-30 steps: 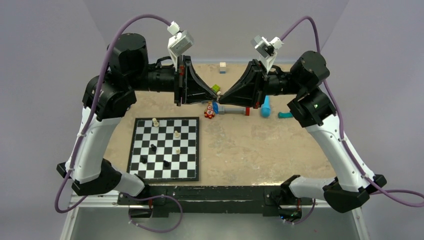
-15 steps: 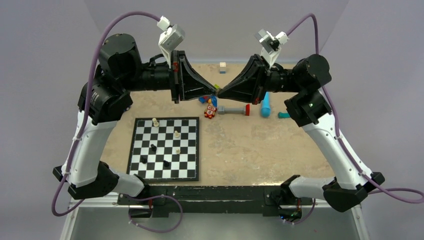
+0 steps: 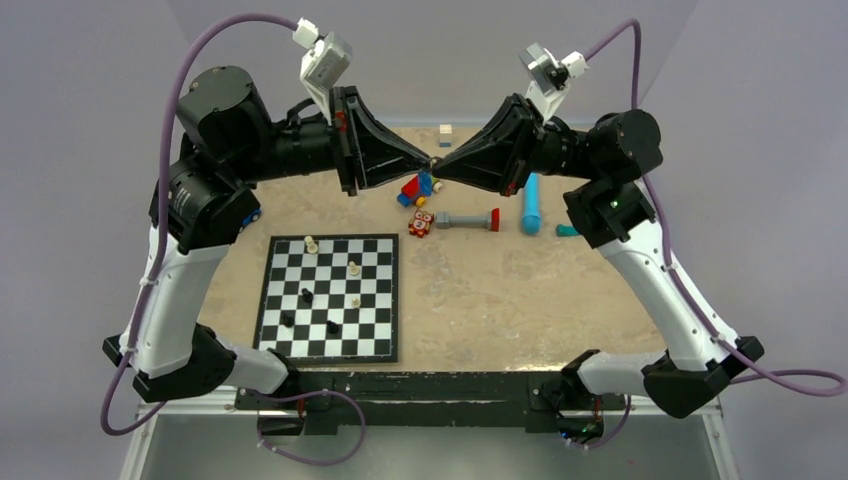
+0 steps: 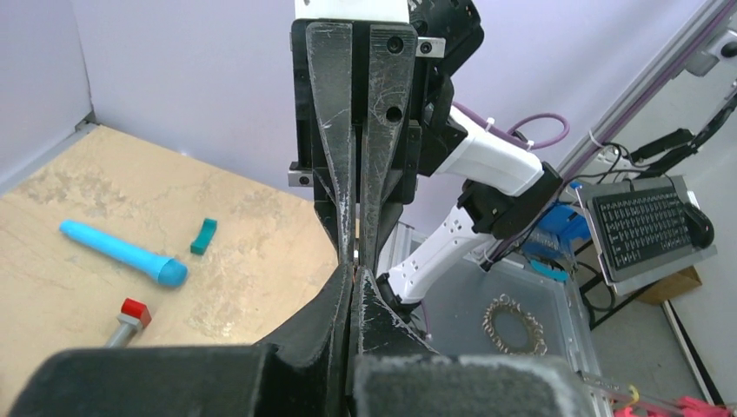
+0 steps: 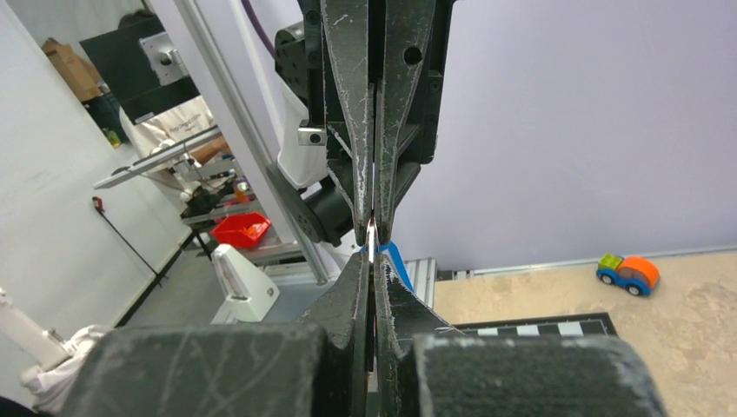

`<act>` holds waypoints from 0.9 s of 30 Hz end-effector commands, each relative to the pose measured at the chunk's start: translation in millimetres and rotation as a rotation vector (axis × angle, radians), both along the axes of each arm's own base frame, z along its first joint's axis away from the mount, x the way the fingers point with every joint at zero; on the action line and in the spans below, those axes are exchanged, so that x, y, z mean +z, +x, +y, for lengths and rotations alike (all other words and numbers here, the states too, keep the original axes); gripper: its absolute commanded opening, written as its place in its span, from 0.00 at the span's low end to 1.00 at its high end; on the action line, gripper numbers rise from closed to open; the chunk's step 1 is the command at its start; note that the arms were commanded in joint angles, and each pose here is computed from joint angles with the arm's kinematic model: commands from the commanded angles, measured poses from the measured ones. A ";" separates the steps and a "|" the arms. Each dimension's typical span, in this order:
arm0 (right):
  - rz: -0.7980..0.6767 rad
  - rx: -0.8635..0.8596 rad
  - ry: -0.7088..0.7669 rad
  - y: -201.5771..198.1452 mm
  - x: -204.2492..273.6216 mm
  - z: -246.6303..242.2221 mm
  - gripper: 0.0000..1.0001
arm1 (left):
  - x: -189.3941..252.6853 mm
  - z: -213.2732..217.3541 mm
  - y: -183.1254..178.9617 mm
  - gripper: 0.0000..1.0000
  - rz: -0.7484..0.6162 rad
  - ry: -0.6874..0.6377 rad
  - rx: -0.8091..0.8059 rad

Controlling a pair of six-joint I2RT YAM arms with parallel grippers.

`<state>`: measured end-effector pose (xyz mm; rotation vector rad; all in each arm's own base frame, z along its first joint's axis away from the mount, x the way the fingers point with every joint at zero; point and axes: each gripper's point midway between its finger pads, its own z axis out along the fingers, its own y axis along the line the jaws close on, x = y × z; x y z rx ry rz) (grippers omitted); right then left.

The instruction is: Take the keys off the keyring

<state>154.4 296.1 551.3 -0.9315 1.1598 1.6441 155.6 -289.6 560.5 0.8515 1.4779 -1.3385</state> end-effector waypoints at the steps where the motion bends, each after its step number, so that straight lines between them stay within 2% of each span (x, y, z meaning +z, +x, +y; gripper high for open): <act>1: -0.066 -0.012 0.140 -4.0 39.4 -1.7 0.00 | 7.6 -7.7 12.2 0.00 0.016 -0.040 0.030; 26: -0.085 -0.027 0.189 3.2 54.6 0.8 0.00 | 5.0 -6.3 26.2 0.00 0.040 -0.056 0.110; 27: -0.087 -0.023 0.187 1.8 54.7 0.7 0.04 | 4.3 -6.3 26.3 0.00 0.041 -0.054 0.110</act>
